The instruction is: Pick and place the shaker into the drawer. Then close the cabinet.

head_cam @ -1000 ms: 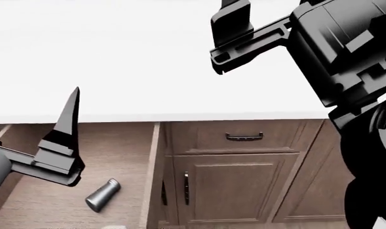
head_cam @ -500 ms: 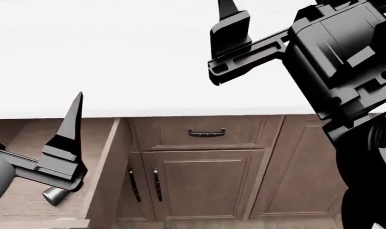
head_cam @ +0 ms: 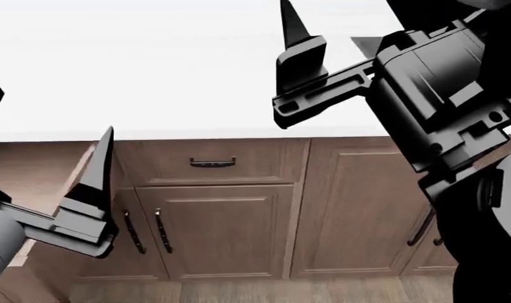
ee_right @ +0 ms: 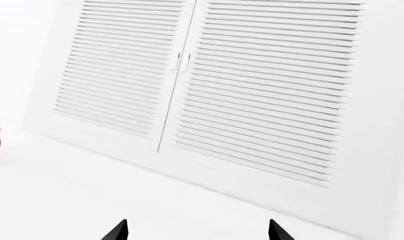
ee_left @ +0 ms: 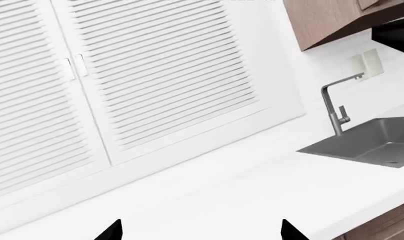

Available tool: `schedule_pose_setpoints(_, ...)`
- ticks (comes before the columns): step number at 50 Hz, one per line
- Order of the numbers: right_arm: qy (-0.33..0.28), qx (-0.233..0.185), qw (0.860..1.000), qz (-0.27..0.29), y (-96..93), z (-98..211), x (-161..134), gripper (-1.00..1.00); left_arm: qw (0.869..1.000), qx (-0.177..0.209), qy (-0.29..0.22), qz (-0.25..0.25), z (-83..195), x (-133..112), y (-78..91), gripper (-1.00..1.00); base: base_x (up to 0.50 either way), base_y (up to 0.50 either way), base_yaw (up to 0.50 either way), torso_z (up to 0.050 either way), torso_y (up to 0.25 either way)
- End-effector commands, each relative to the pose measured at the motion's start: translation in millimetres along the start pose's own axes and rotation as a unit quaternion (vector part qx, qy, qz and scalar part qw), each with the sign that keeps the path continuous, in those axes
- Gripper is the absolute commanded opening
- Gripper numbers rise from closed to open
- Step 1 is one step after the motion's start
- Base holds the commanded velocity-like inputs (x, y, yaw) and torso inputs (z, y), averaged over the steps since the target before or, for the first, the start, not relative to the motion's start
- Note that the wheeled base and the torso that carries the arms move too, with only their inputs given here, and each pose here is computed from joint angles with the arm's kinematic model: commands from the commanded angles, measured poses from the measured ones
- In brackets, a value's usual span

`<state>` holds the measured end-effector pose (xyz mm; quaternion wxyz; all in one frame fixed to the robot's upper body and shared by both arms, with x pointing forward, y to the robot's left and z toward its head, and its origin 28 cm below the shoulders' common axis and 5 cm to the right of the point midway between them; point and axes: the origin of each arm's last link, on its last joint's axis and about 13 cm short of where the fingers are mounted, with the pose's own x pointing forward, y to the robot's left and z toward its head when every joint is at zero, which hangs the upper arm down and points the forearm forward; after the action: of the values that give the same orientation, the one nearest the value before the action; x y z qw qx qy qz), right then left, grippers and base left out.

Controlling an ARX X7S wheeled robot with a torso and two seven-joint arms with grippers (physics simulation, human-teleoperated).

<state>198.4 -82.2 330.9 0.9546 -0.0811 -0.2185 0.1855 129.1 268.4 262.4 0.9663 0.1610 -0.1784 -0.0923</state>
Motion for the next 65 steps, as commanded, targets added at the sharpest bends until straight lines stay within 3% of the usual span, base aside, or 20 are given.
schedule_pose_setpoints(1,0.007,0.009,1.000,0.003,1.1,-6.5,-3.6,1.00,1.000,-0.004,0.003,-0.007,-3.1,-2.1,-2.3,1.00,-0.08,-0.50,0.00,0.000,0.000)
schedule_pose_setpoints(8,0.020,0.000,1.000,0.005,2.6,-13.0,-7.4,1.00,0.999,-0.025,0.002,-0.020,-5.0,-2.6,-6.8,1.00,-0.02,-0.50,0.00,0.000,0.000)
schedule_pose_setpoints(9,0.034,-0.003,0.999,0.003,2.8,-16.5,-7.3,1.00,0.999,-0.047,0.005,-0.018,-5.0,-2.2,-9.8,1.00,0.00,0.00,0.00,0.000,0.000)
schedule_pose_setpoints(11,0.066,0.023,0.998,-0.001,3.8,-28.4,-6.5,1.00,0.988,-0.154,0.025,0.004,-10.2,4.1,-19.5,1.00,0.00,0.00,0.00,0.000,0.000)
schedule_pose_setpoints(15,0.142,0.020,0.988,-0.052,-2.1,-64.6,-6.2,1.00,0.976,-0.207,0.048,0.056,-46.1,29.1,-44.9,1.00,0.00,0.00,0.00,0.000,0.000)
schedule_pose_setpoints(18,0.174,-0.011,0.982,-0.075,-3.3,-86.9,-11.2,1.00,0.980,-0.184,0.045,0.062,-74.1,41.5,-68.7,1.00,0.00,0.00,0.00,0.000,0.000)
schedule_pose_setpoints(22,0.161,-0.068,0.980,-0.100,-5.6,-115.0,-16.9,1.00,0.981,-0.182,0.059,0.035,-109.5,44.7,-99.0,1.00,0.00,0.00,0.00,0.000,0.000)
schedule_pose_setpoints(23,0.159,-0.060,0.980,-0.102,-4.9,-125.3,-19.9,1.00,0.979,-0.186,0.077,0.032,-120.7,45.9,-105.7,1.00,0.00,0.00,0.00,0.000,0.000)
schedule_pose_setpoints(25,0.157,0.019,0.981,-0.111,-3.4,-146.1,-28.5,1.00,0.968,-0.217,0.118,0.050,-141.2,49.6,-114.9,1.00,0.00,0.00,0.00,0.000,0.000)
schedule_pose_setpoints(29,0.176,0.081,0.972,-0.136,0.3,-188.1,-41.2,1.00,0.969,-0.194,0.143,0.044,-174.5,55.6,-129.1,1.00,0.00,0.00,0.00,0.000,0.000)
schedule_pose_setpoints(41,0.252,0.162,0.937,-0.179,14.9,-277.6,-63.1,1.00,0.961,-0.159,0.224,0.029,-226.1,69.3,-145.5,1.00,0.00,0.00,0.00,0.000,0.000)
schedule_pose_setpoints(46,0.299,0.215,0.905,-0.213,28.4,-316.7,-81.0,1.00,0.953,-0.125,0.272,0.042,-244.8,64.3,-154.8,1.00,0.00,0.00,0.00,0.000,0.000)
schedule_pose_setpoints(49,0.310,0.240,0.891,-0.230,30.5,-329.8,-83.8,1.00,0.942,-0.134,0.300,0.074,-252.2,69.2,-159.0,1.00,0.00,0.00,0.00,0.000,0.000)
schedule_pose_setpoints(52,0.288,0.267,0.887,-0.242,23.4,-331.0,-77.1,1.00,0.933,-0.155,0.312,0.092,-256.3,78.5,-161.0,1.00,0.00,0.00,0.00,0.000,0.000)
schedule_pose_setpoints(55,0.243,0.298,0.886,-0.258,15.3,-327.1,-74.3,1.00,0.912,-0.219,0.322,0.125,-255.9,85.8,-155.8,1.00,0.00,0.00,0.00,0.000,0.000)
schedule_pose_setpoints(57,0.221,0.329,0.876,-0.273,22.4,-334.9,-87.3,1.00,0.890,-0.258,0.338,0.163,-262.2,73.2,-151.7,1.00,0.00,0.00,0.00,0.000,0.000)
schedule_pose_setpoints(59,0.198,0.344,0.872,-0.288,30.2,-341.9,-97.1,1.00,0.890,-0.243,0.348,0.166,-274.8,54.3,-151.9,1.00,0.00,0.00,0.00,0.000,0.000)
schedule_pose_setpoints(60,0.197,0.346,0.872,-0.286,32.2,-342.5,-97.6,1.00,0.875,-0.261,0.364,0.185,-279.0,50.2,-150.9,1.00,0.00,0.00,0.00,0.000,0.000)
schedule_pose_setpoints(61,0.203,0.339,0.872,-0.289,34.0,-343.7,-99.2,1.00,0.886,-0.243,0.353,0.178,-281.3,49.8,-150.7,1.00,0.00,0.00,0.00,0.000,0.000)
schedule_pose_setpoints(65,0.243,0.309,0.877,-0.277,38.2,-348.2,-103.0,1.00,0.901,-0.210,0.332,0.185,-290.4,55.2,-148.8,1.00,0.00,0.00,0.00,0.000,0.000)
